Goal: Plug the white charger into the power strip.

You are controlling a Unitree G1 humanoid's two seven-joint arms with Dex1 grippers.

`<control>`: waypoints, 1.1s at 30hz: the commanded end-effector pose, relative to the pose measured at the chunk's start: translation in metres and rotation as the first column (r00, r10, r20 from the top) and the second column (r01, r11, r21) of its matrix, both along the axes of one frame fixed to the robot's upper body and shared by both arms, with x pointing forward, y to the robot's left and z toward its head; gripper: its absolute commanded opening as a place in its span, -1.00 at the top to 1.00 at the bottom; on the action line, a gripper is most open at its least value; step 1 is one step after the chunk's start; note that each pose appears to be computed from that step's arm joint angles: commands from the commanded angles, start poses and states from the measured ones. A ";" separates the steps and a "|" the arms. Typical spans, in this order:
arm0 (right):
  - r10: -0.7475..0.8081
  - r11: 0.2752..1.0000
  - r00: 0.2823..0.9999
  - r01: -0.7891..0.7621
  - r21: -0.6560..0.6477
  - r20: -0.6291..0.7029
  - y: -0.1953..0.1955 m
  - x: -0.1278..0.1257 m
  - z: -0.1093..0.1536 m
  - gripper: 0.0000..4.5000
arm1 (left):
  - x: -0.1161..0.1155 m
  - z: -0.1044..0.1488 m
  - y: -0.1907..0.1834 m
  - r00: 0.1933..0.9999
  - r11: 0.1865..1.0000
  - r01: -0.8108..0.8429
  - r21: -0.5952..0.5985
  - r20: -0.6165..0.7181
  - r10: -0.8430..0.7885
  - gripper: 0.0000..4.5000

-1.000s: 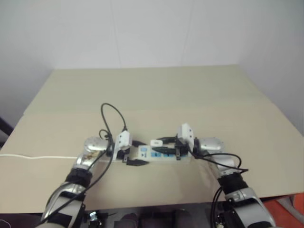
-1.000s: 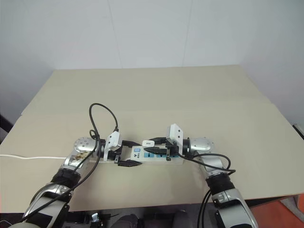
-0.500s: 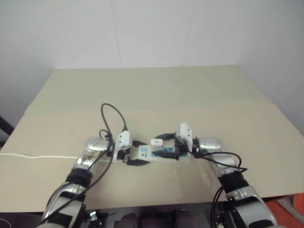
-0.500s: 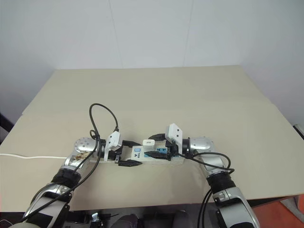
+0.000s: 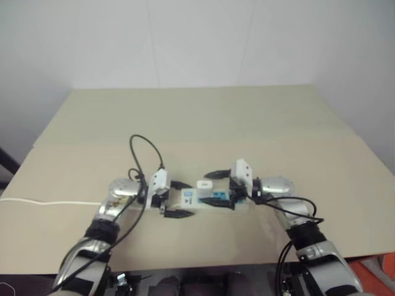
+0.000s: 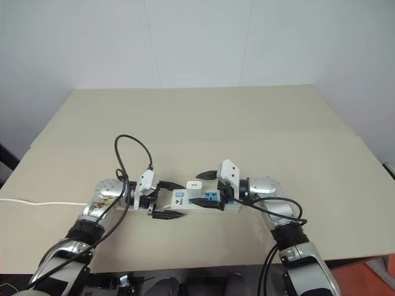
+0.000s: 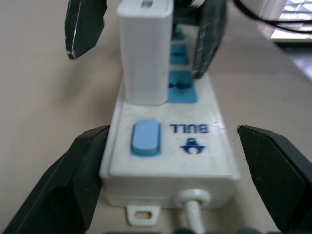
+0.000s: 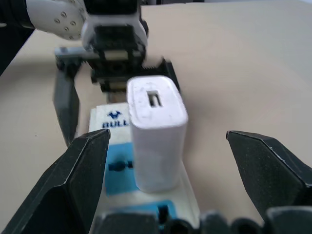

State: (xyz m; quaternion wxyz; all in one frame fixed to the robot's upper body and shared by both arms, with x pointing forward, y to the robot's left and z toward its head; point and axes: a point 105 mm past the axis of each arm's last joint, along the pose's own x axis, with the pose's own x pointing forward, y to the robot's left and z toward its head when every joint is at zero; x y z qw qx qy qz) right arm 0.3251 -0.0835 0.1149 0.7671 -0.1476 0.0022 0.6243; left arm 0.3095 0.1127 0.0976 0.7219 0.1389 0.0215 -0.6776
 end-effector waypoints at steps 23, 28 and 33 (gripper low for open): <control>-0.194 0.941 0.969 0.229 -0.249 0.156 -0.156 -0.076 0.086 -1.00 | -0.045 0.051 0.128 0.978 0.965 -0.207 0.163 0.054 0.201 -0.99; -0.233 0.926 0.960 0.267 -0.268 0.152 -0.160 -0.076 0.084 -1.00 | -0.045 0.051 0.126 0.974 0.963 -0.225 0.149 0.065 0.218 -0.99; -0.261 0.913 0.953 0.295 -0.281 0.151 -0.164 -0.078 0.081 -1.00 | -0.048 0.049 0.125 0.972 0.961 -0.233 0.149 0.064 0.226 -0.99</control>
